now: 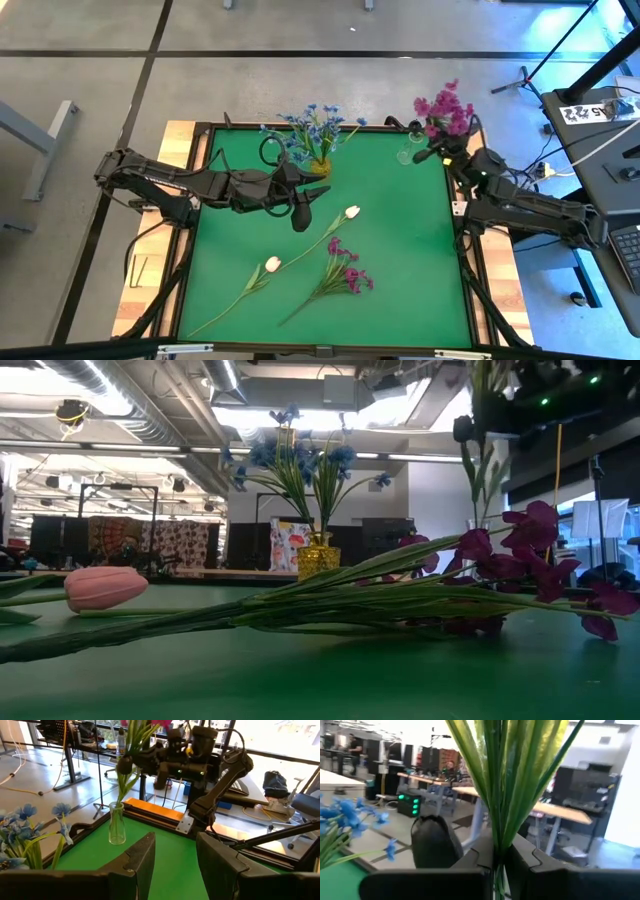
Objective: Sort flowers into vase by color
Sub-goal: Put the top violet flowers into the transparent vase
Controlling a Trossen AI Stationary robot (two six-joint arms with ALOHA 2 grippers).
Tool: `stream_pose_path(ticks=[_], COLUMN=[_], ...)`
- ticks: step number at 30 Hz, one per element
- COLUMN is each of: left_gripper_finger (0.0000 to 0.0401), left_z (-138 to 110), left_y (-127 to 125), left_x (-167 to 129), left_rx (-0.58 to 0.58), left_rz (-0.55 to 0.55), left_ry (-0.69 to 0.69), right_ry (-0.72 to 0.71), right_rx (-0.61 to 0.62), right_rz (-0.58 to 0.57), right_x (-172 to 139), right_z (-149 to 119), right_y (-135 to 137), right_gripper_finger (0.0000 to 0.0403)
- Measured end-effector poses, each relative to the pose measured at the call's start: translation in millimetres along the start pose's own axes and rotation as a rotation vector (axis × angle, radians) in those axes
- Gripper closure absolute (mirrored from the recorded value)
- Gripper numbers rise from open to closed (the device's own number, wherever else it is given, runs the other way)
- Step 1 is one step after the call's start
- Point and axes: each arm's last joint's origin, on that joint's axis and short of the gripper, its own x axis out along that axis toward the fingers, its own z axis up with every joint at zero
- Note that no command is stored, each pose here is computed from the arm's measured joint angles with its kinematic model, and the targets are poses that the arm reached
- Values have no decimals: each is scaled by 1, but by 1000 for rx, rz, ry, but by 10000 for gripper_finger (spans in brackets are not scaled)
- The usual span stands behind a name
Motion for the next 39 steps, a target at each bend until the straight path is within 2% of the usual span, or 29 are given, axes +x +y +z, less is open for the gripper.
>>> stream_pose_path(ticks=[3,10,21,25,33,39], left_gripper_finger=[262,262,262,262,262,262], left_z=[0,0,0,0,0,0], left_y=[0,-1,-1,-1,-1,-1], left_x=[0,0,0,0,0,0], left_rx=[-2,-10,-11,-18,-20,-20], left_rz=[0,-3,-3,-3,-3,-3], left_ry=[0,0,0,1,1,1], right_ry=[-1,44,104,95,106,152], right_rx=[26,62,108,112,100,107], right_rz=[28,-42,38,37,11,18], right_x=[8,18,22,21,12,2], right_z=[-4,-13,-22,-21,-18,-20], right_y=[0,-10,-15,-16,-21,-24], right_gripper_finger=[374,374,371,335,218,169])
